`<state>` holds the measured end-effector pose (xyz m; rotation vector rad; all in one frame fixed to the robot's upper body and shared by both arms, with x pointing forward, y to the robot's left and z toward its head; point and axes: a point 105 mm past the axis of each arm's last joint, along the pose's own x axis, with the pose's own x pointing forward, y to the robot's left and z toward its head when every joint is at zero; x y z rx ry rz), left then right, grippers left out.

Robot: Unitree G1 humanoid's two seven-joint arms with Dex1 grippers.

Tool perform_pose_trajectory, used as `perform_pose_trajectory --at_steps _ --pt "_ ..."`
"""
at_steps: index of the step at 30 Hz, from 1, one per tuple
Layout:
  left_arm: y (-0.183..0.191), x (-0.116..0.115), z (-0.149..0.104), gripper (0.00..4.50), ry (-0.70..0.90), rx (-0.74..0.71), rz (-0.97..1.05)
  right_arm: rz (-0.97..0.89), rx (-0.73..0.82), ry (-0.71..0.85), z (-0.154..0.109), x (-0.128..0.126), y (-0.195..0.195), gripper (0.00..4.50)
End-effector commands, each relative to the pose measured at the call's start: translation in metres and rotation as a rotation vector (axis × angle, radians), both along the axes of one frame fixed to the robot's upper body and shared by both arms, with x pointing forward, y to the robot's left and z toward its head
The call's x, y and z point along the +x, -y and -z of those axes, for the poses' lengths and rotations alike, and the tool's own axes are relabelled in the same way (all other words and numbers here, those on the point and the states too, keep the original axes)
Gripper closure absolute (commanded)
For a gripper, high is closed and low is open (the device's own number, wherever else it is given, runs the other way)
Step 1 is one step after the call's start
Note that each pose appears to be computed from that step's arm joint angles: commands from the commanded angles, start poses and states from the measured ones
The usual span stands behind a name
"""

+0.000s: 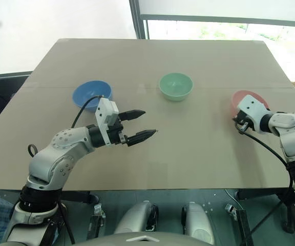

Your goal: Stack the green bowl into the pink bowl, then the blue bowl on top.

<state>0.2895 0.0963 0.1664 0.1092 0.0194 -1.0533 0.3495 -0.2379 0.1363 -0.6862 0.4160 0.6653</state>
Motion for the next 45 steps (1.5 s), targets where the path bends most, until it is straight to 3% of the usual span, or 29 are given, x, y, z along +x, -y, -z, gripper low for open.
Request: perform_pose_trajectory --at_steps 1,9,16,33,34,36,37,38,39,41,43,45 --pt "-0.004 0.000 -0.013 0.03 0.066 -0.014 -0.023 -0.181 0.026 0.026 -0.023 -0.016 -0.051 4.50" --pt "-0.009 0.000 -0.010 0.03 0.062 -0.007 -0.049 -0.409 0.063 0.001 -0.016 -0.048 -0.136 4.50" --pt "-0.012 -0.001 -0.009 0.03 0.061 -0.001 -0.056 -0.499 0.085 -0.017 -0.001 -0.060 -0.177 4.50" --pt "-0.014 0.000 -0.009 0.03 0.058 0.012 -0.058 -0.513 0.089 -0.055 0.008 -0.066 -0.186 4.50" --pt "-0.014 0.000 -0.009 0.00 0.058 0.012 -0.059 -0.514 0.083 -0.059 0.008 -0.067 -0.184 3.68" --pt "-0.014 0.000 -0.009 0.00 0.059 0.012 -0.059 -0.515 0.076 -0.062 0.008 -0.068 -0.182 2.86" --pt "-0.014 0.000 -0.009 0.00 0.060 0.011 -0.059 -0.515 0.075 -0.062 0.008 -0.069 -0.181 2.51" --pt "-0.014 0.000 -0.009 0.00 0.060 0.011 -0.059 -0.514 0.083 -0.059 0.005 -0.069 -0.180 2.46" --pt "-0.013 0.000 -0.009 0.00 0.060 0.010 -0.058 -0.511 0.096 -0.056 0.002 -0.069 -0.179 1.89" --pt "-0.013 0.000 -0.009 0.00 0.061 0.010 -0.056 -0.510 0.119 -0.059 -0.004 -0.070 -0.178 1.46" --pt "-0.013 0.000 -0.009 0.00 0.061 0.009 -0.055 -0.513 0.142 -0.066 -0.009 -0.073 -0.176 0.44" --pt "-0.013 0.000 -0.009 0.00 0.062 0.008 -0.056 -0.503 0.201 -0.067 -0.021 -0.073 -0.173 0.06"
